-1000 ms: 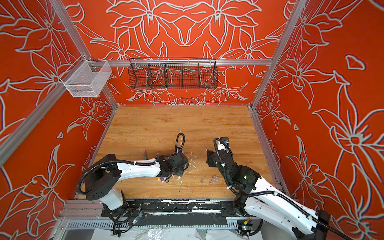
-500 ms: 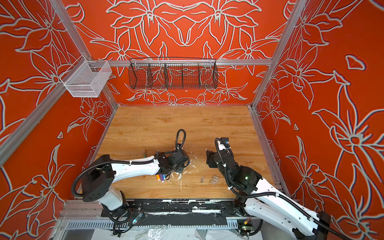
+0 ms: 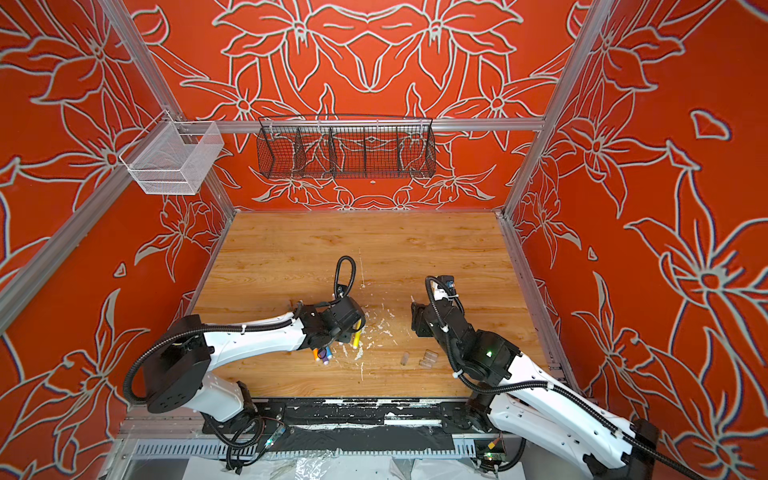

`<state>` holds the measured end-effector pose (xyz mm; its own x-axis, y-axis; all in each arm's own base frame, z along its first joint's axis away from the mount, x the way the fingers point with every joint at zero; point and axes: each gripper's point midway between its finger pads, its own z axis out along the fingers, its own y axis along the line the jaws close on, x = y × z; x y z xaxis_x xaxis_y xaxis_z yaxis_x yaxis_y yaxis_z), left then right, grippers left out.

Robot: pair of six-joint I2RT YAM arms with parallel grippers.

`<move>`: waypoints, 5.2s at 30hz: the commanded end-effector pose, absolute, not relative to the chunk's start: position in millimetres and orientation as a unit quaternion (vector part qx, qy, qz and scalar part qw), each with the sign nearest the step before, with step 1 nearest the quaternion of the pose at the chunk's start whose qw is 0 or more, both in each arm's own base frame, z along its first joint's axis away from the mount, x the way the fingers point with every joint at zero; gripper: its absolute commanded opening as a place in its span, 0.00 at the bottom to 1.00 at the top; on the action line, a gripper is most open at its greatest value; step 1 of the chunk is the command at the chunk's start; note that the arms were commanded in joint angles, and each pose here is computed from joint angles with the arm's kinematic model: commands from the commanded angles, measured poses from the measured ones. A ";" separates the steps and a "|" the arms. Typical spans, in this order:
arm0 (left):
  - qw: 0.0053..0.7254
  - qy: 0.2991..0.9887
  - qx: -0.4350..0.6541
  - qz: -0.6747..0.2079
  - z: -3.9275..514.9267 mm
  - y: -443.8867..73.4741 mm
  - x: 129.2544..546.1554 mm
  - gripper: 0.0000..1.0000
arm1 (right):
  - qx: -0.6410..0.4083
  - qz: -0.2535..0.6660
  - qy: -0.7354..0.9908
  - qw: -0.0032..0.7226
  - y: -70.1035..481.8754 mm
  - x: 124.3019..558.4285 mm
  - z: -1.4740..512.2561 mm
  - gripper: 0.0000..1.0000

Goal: Insert the pens into the pen caps

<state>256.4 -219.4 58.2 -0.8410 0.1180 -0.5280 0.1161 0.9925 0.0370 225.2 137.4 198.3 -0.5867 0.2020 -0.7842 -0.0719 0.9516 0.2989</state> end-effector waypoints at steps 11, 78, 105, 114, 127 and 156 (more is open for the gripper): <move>0.213 0.975 0.050 0.028 5.7 -217.5 248.8 0.32 | 0.042 0.159 0.881 0.444 137.7 223.0 191.9 0.66; 0.363 0.893 0.128 -0.233 162.2 -250.6 231.1 0.01 | 0.060 0.542 0.772 0.328 352.1 241.8 212.2 0.00; 0.320 0.921 0.116 -0.190 121.9 -245.6 239.4 0.00 | 0.001 0.118 0.973 0.197 187.0 157.7 96.1 0.45; 0.316 0.924 0.112 -0.185 121.2 -244.2 239.2 0.00 | -0.037 0.097 0.979 0.175 203.1 146.8 85.0 0.45; 0.311 0.924 0.112 -0.190 120.1 -247.2 238.9 0.00 | -0.036 0.046 0.983 0.176 194.9 156.8 53.7 0.46; 0.316 0.920 0.111 -0.201 129.1 -245.3 235.5 0.00 | -0.021 0.036 0.990 0.135 188.1 153.5 9.8 0.23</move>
<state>234.6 -246.3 118.7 -0.7802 0.0958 -0.6182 0.3352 0.8984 -0.2837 161.1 196.3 20.4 -0.9519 -0.0398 -0.3037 -0.0686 0.9941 0.0846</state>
